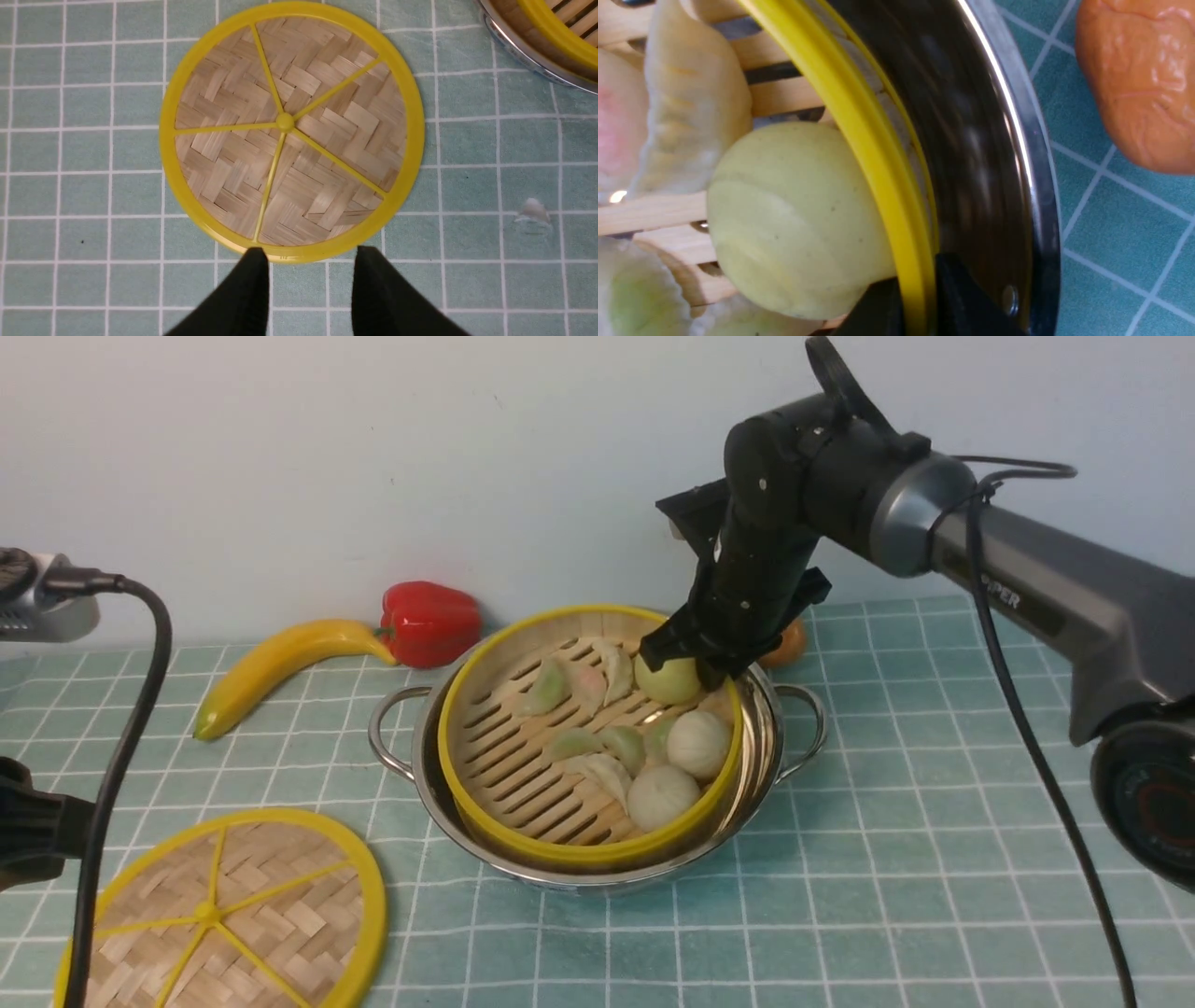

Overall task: Place the steamer in the pot on the blue tablecloth, and put the lid on the steamer.
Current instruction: 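Place the bamboo steamer basket of food into the steel pot with the right gripper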

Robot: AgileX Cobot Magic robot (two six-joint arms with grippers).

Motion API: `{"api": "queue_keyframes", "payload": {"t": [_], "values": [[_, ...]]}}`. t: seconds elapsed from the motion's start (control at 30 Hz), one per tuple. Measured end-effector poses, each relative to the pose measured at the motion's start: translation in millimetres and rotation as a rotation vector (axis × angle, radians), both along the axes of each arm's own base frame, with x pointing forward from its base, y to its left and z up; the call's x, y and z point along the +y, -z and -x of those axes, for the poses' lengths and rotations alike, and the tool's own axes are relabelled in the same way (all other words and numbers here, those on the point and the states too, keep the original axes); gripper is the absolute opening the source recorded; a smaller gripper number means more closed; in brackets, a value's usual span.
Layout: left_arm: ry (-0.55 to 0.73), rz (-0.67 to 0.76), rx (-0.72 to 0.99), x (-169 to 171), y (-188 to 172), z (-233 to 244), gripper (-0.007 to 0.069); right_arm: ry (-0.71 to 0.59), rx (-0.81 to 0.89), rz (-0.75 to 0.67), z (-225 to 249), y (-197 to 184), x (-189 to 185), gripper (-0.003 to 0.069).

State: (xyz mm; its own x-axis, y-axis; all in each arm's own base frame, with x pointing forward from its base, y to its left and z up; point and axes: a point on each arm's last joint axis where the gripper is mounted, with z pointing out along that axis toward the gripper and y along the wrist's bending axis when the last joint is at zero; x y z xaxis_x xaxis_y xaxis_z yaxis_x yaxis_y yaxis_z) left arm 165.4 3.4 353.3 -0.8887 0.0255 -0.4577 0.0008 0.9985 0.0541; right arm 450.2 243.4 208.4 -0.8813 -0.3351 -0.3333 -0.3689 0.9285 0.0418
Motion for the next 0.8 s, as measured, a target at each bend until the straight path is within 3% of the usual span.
{"api": "queue_keyframes", "payload": {"t": [0.13, 0.37, 0.53, 0.67, 0.8], "values": [[0.011, -0.005, 0.002, -0.1, 3.2, -7.5, 0.0243, 0.000, -0.002, -0.002, -0.2, -0.3, 0.2, 0.0164], [0.017, -0.007, 0.053, -0.5, 22.6, -38.2, 0.0243, 0.008, -0.002, -0.032, -0.9, -3.6, -0.3, 0.0351], [0.022, -0.008, 0.067, -0.7, 36.6, -59.1, 0.0243, 0.030, -0.041, -0.054, -2.2, -26.3, -12.3, 0.0414], [0.025, -0.008, 0.098, -1.0, 54.4, -79.1, 0.0243, 0.052, -0.139, -0.103, 6.1, -80.8, -29.5, 0.0428], [0.026, -0.007, 0.156, -1.2, 74.9, -95.6, 0.0243, 0.061, -0.313, -0.183, 37.4, -169.4, -54.4, 0.0432]]}}
